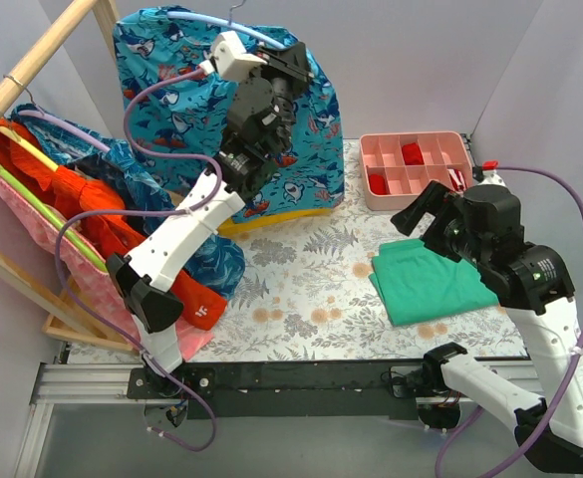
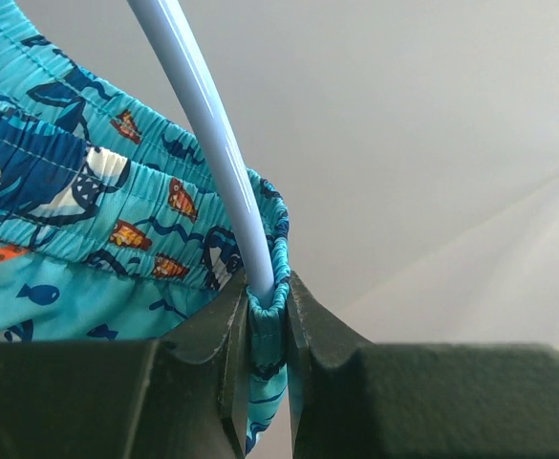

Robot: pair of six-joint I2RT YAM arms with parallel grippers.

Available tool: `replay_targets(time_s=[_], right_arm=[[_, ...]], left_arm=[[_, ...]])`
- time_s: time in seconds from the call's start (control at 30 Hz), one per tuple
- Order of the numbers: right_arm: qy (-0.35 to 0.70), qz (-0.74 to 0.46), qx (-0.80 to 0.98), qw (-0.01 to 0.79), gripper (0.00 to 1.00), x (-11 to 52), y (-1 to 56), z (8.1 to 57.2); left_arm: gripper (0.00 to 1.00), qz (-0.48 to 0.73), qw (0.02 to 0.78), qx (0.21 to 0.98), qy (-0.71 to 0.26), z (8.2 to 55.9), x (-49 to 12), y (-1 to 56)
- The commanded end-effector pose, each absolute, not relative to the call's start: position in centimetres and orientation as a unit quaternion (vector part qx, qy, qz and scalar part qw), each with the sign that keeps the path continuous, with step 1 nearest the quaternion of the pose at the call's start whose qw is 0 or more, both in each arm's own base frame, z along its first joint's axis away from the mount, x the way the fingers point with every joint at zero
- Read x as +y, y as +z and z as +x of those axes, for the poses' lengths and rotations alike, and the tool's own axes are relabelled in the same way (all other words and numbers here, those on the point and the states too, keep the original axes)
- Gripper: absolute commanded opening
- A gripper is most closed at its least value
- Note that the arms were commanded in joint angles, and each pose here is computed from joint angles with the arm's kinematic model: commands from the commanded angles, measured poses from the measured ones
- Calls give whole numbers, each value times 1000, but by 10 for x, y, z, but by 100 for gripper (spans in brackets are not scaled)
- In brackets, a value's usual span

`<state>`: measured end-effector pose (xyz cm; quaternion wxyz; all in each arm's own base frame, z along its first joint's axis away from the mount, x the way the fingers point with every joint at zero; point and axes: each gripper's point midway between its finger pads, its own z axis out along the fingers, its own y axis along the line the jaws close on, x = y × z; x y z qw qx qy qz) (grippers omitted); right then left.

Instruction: Place the shorts on the hanger

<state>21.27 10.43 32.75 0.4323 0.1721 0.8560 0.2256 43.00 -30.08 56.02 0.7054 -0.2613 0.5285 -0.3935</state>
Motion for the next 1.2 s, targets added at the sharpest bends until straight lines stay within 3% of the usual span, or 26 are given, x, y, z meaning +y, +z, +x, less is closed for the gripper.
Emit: replay_targets(time_s=[0.0, 0.2, 0.4, 0.9, 1.17], right_arm=[[252, 155, 850, 436, 99, 117, 327, 219], [258, 151, 852, 429, 99, 123, 318, 224], [252, 149, 852, 433, 99, 121, 317, 224], [254, 145, 860, 419, 99, 125, 299, 224], [259, 144, 864, 407, 99, 129, 292, 225]], left_arm=[[0, -281, 690, 503, -437, 427, -260, 594], [0, -244, 673, 522, -463, 422, -280, 591], [0, -225, 702, 528, -422, 393, -300, 594], [0, -247, 732, 514, -374, 335, -244, 615], [0, -251, 701, 545, -386, 363, -218, 606]])
